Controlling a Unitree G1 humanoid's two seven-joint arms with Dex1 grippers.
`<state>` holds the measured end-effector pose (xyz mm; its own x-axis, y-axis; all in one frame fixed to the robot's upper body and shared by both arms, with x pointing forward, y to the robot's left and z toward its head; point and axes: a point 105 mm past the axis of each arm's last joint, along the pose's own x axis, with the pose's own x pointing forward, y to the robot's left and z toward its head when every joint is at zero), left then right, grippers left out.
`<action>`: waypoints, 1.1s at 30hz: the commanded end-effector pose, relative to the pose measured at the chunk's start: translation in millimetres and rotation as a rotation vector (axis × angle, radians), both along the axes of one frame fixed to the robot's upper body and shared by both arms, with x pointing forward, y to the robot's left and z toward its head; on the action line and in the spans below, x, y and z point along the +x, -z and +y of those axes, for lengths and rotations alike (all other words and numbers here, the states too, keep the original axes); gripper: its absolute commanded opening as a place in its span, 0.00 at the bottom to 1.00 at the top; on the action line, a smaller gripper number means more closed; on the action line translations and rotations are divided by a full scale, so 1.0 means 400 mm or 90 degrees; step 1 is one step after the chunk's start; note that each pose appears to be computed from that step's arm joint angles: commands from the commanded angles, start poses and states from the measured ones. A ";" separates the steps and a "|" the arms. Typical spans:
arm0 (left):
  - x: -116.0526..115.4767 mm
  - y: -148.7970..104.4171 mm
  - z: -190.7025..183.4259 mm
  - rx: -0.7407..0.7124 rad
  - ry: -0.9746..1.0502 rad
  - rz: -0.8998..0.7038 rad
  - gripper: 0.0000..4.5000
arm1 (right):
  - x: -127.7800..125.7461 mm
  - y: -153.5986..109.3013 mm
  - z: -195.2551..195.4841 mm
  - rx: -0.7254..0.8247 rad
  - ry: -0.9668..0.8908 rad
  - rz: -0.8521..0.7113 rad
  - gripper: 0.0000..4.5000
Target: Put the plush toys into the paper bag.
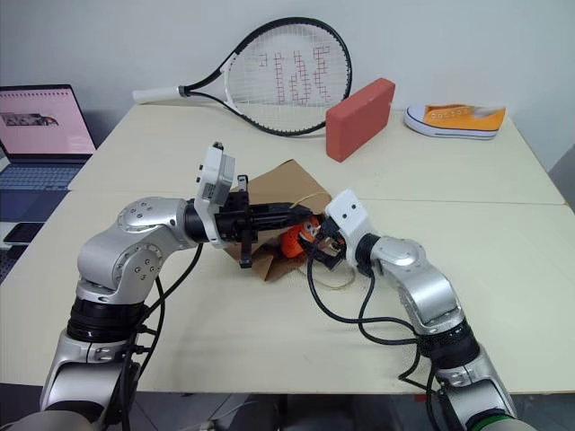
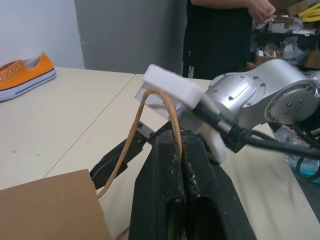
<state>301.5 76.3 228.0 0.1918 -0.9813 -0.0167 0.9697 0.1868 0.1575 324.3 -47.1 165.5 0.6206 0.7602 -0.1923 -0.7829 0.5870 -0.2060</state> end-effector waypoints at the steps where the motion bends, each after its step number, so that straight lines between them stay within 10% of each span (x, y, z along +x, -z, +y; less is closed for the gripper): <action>1: -0.001 -0.028 -0.001 -0.006 -0.002 -0.038 0.00 | -0.049 -0.046 -0.040 0.007 -0.048 -0.004 0.99; 10: 0.000 -0.030 0.006 -0.008 -0.007 -0.041 0.00 | -0.119 -0.027 -0.168 -0.075 -0.065 0.049 0.99; 23: -0.001 -0.035 0.006 -0.006 -0.008 -0.046 0.00 | -0.019 0.147 -0.113 -0.070 0.008 0.080 0.99; 33: 0.000 -0.035 0.011 -0.005 -0.015 -0.046 0.00 | 0.000 0.169 -0.094 -0.070 0.014 0.077 0.28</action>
<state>305.6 79.5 228.7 0.2183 -0.9757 -0.0165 0.9624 0.2125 0.1693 321.5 -86.7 86.7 0.5948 0.7073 -0.3821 -0.7937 0.5922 -0.1394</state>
